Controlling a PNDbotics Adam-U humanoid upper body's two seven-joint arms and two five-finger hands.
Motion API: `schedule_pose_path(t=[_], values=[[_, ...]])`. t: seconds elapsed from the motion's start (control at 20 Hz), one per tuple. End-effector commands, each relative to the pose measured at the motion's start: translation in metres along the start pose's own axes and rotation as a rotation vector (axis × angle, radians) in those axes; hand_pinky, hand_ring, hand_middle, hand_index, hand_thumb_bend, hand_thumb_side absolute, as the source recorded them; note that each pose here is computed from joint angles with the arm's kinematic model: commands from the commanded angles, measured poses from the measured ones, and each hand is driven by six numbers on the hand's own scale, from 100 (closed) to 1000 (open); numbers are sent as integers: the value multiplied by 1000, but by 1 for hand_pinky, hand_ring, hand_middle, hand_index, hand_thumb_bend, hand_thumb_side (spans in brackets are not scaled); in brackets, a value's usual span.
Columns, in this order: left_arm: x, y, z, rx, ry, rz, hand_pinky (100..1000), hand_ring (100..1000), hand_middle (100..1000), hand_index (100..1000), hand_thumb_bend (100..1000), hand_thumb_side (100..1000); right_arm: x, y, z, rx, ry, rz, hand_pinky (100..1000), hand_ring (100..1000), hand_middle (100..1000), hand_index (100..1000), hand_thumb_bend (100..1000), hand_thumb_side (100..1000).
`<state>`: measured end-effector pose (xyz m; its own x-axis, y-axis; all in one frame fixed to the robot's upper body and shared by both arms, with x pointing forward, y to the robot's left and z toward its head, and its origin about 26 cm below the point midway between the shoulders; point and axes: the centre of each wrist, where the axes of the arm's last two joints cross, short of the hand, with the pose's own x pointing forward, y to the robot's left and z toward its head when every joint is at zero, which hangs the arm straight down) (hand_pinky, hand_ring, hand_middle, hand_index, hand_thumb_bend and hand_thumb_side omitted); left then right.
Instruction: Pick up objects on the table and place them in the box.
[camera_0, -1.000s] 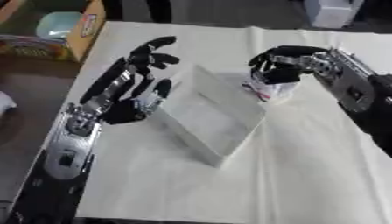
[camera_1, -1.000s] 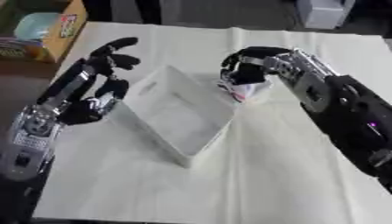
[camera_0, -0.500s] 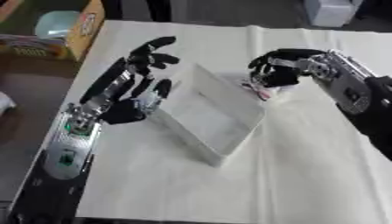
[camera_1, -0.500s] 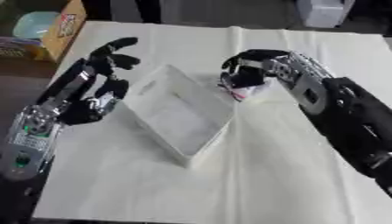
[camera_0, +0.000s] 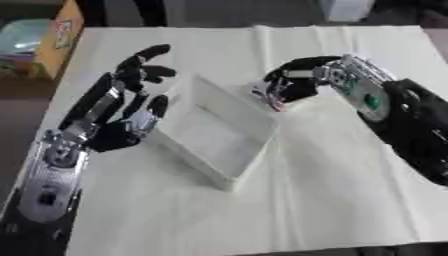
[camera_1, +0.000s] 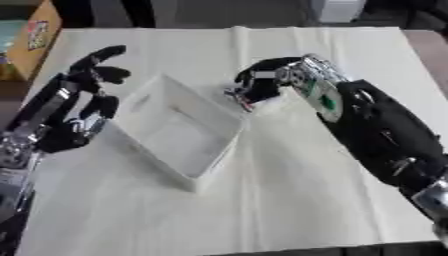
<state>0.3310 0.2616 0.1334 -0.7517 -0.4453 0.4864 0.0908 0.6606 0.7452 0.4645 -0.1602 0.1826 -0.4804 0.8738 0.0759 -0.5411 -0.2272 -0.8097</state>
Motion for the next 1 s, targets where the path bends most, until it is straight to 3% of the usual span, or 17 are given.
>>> schedule_pose_path(t=[0.05,0.6,1.0], values=[[4,9,-4,0,-25,-36,762,100,974,839,100,768,-5,-5,1,11,28,10,856,886,889,1000,100,858],[5,9,-5,-4,-29,-36,763,100,977,839,100,770,4,-11,-3,-22,56,67,861,889,890,1000,100,841],[5,9,-5,-9,-33,-39,764,100,980,839,100,774,-5,2,-20,17,86,21,788,867,884,1000,100,793]])
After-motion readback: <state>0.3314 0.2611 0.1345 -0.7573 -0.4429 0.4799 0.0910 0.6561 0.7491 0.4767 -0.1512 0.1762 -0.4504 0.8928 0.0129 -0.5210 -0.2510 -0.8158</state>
